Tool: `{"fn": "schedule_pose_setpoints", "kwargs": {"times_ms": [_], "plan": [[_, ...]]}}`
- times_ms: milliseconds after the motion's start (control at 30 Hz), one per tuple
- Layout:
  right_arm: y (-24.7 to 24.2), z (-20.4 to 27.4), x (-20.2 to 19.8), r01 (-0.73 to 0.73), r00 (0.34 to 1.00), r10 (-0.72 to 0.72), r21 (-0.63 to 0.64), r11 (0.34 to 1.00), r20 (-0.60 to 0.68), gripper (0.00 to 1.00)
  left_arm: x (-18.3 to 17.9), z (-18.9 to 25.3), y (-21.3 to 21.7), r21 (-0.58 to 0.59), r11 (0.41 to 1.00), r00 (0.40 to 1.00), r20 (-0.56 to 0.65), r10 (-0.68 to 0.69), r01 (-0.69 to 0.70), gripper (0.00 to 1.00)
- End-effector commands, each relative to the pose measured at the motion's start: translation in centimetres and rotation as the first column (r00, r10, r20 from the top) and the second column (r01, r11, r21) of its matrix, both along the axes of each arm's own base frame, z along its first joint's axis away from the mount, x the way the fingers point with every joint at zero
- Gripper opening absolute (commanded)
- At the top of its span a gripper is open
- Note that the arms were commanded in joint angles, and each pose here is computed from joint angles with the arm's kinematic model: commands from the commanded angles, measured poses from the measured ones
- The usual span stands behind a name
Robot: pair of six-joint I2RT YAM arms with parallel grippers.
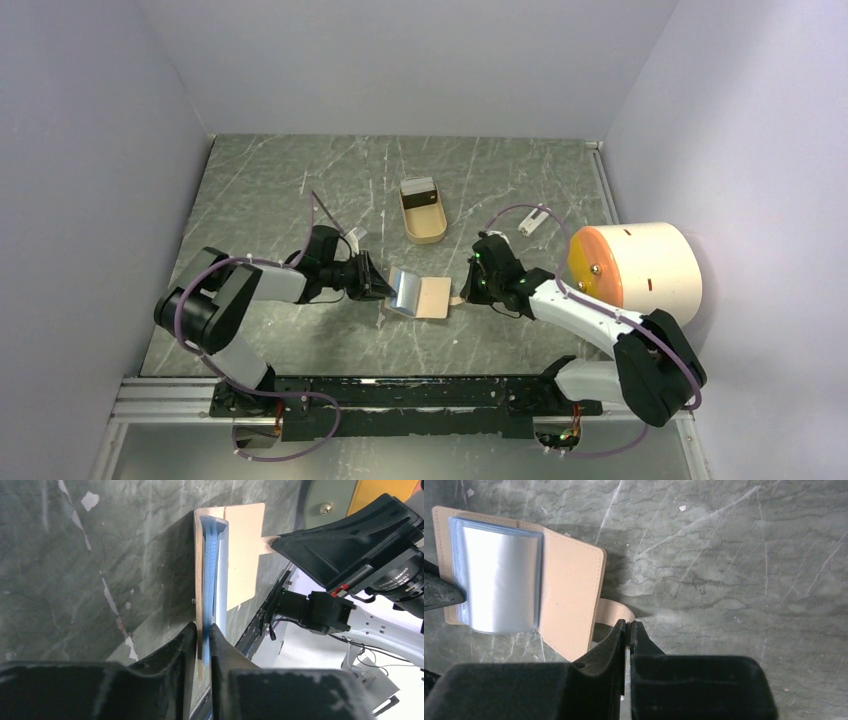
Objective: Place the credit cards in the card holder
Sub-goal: Open the card holder at the center of the board.
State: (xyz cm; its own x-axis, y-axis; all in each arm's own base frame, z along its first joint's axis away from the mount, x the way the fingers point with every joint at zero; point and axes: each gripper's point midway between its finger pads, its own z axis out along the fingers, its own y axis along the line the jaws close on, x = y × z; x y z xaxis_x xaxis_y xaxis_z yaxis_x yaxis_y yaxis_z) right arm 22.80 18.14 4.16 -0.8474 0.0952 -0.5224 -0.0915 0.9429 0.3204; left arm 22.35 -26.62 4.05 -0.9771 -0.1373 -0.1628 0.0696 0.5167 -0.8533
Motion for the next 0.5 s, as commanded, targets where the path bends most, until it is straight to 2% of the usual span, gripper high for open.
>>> {"fn": "schedule_pose_setpoints", "kwargs": {"times_ms": [0,33,200,333,467], "plan": [[0.1,1.2,0.4,0.004,1.000,-0.004,0.024,1.000,0.030,0.07,0.0,2.3,-1.0,-0.073,0.996,0.996,0.072,-0.043,0.048,0.14],[0.2,1.5,0.4,0.004,1.000,-0.005,0.032,0.999,0.028,0.11,0.0,2.5,-1.0,-0.076,0.996,0.996,0.073,-0.044,0.049,0.10],[1.1,4.9,0.6,-0.009,0.999,0.005,0.079,0.997,0.047,0.38,-0.3,3.7,-0.4,-0.053,0.998,0.996,0.091,-0.016,0.021,0.09],[3.0,8.8,0.8,-0.042,0.996,0.026,0.189,0.981,0.087,0.51,-0.4,3.9,0.6,0.019,1.000,0.994,0.106,0.015,-0.017,0.09],[6.0,11.3,0.6,-0.093,0.990,0.058,0.281,0.955,0.132,0.64,-0.6,4.5,1.2,0.042,0.998,0.990,0.135,0.036,-0.042,0.09]]}}
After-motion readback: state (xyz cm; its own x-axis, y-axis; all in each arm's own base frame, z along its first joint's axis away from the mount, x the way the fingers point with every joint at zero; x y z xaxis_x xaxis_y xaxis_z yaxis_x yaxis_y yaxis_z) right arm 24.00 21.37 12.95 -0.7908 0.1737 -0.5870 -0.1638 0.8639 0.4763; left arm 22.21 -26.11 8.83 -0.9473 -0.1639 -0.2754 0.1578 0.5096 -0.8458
